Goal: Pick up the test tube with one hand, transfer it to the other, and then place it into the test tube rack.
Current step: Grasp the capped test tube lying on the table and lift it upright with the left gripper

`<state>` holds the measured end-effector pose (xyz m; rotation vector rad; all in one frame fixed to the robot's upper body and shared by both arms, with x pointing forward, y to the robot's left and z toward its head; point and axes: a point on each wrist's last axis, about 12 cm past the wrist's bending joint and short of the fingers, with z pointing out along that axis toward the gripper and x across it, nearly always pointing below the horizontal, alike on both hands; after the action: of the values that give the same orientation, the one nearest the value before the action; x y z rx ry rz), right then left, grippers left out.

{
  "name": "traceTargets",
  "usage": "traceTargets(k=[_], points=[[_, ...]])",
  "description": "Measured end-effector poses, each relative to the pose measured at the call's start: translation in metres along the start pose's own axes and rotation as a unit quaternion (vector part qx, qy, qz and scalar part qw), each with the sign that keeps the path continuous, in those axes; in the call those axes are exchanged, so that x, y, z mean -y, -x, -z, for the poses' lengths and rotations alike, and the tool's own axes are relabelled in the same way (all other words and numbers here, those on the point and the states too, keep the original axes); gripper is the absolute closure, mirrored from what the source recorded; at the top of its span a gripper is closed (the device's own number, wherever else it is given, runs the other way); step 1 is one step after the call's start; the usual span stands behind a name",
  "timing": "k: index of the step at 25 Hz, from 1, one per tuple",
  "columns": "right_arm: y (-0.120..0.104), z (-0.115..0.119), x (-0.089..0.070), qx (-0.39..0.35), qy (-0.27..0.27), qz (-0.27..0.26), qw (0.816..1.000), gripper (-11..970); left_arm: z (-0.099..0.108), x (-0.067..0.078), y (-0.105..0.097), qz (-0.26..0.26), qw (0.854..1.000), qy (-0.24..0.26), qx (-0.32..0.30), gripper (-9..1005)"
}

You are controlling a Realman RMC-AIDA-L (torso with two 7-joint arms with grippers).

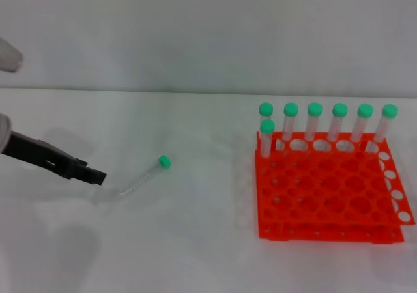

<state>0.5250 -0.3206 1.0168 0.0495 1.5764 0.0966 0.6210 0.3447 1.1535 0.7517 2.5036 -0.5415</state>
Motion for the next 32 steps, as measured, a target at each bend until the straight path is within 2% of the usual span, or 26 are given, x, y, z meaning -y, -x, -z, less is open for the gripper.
traceTargets(k=[5, 12, 19, 32], points=[[0.000, 0.000, 0.000, 0.000, 0.000, 0.000, 1.000, 89, -0.017, 0.004, 0.011, -0.034, 0.999, 0.004, -0.011, 390], [0.000, 0.000, 0.000, -0.001, -0.001, 0.000, 1.000, 89, -0.041, 0.009, 0.016, -0.078, 0.997, 0.024, -0.017, 391], [0.002, -0.005, -0.001, 0.000, 0.001, 0.002, 1.000, 89, -0.056, 0.018, 0.021, -0.080, 0.996, 0.021, -0.021, 391], [0.004, -0.014, -0.003, -0.006, 0.003, 0.004, 1.000, 90, -0.075, 0.024, 0.021, -0.080, 0.995, 0.045, -0.035, 393]])
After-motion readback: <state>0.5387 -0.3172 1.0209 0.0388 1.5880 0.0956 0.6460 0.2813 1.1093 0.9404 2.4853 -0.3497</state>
